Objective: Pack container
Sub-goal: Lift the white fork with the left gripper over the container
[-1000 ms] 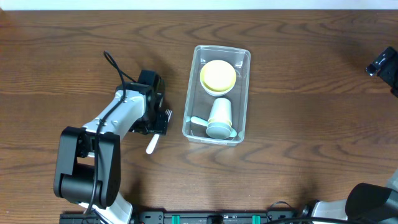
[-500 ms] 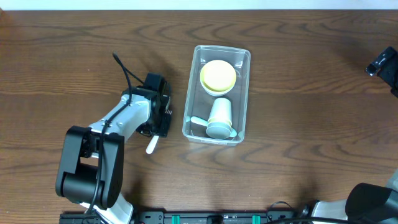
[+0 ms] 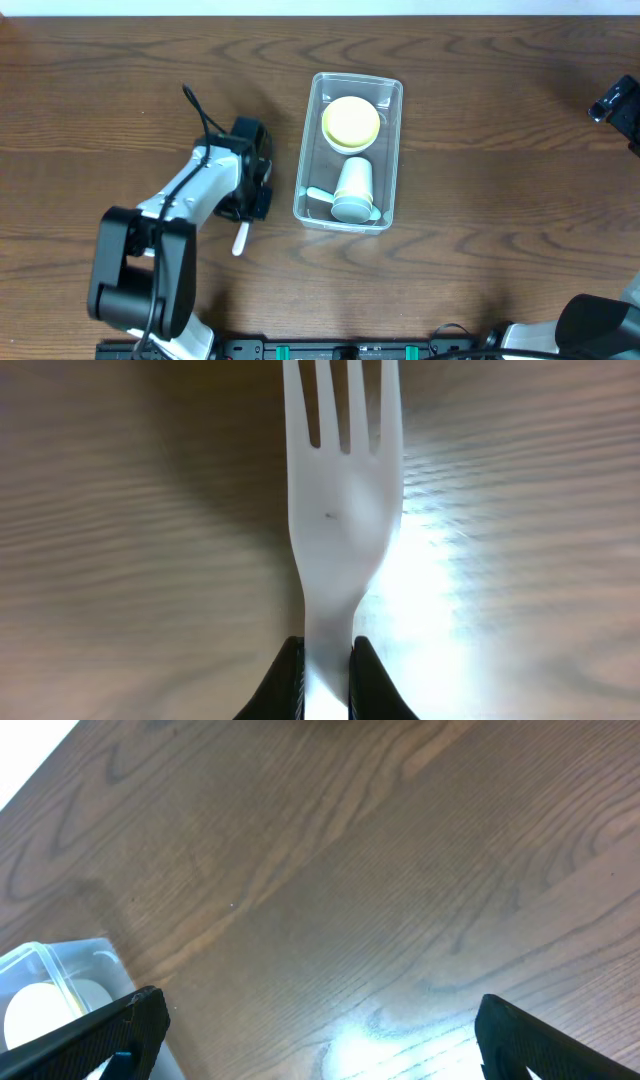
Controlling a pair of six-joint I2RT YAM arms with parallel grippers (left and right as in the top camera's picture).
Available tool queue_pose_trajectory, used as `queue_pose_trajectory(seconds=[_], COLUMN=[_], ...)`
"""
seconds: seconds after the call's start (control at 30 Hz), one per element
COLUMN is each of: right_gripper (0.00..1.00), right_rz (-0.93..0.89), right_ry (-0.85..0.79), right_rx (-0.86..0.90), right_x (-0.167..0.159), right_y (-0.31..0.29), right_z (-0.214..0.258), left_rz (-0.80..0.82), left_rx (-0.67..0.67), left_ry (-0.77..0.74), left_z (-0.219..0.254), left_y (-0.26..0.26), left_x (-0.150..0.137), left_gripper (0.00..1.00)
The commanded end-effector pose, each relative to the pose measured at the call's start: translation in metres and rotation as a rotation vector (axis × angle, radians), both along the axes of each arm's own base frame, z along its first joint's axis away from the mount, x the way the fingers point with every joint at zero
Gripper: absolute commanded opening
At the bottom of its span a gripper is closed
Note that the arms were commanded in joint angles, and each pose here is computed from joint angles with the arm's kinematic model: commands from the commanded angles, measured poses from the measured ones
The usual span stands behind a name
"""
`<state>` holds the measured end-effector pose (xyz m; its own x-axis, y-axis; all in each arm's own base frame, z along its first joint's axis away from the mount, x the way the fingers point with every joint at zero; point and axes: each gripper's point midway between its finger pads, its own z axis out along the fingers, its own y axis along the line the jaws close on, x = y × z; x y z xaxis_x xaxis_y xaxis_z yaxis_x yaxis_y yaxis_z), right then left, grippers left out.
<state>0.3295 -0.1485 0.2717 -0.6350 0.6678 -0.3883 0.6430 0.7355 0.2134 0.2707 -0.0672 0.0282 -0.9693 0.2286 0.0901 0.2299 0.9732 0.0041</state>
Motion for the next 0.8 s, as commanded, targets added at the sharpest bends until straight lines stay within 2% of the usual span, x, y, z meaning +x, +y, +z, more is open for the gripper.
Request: queue_pose_trajectory(seconds=[0.0,0.17,0.3,0.6,0.77], right_gripper=[0.99,0.99,0.99,0.99,0.99], right_rz=[0.006,0.006,0.006,0.006,0.006], right_ry=[-0.006,-0.006,-0.006,-0.006,-0.006], right_rx=[-0.01,-0.01,-0.009,-0.01,-0.01], right_x=[-0.002,-0.002,-0.002,-0.002,-0.002], right_y=[-0.001,-0.001,-0.001,-0.001,-0.001], right_z=[0.003,0.003,0.003,0.003,0.003], left_rz=[-0.038,-0.166,-0.369,-0.865,-0.942], left_rx=[-0.032,-0.085,-0.127,-0.148,-0.155], left_ry=[-0.206,-0.395,-0.519,-0.557,-0.59], left_z=[0.071,0.146,0.181,0.174,0.161], left_y=[-0.007,-0.029,-0.065,-0.146,-0.172], left_x=[0.038,0.046,0.037,0.015,0.029], left_gripper=[0.06,0.06,0.06,0.06,0.06])
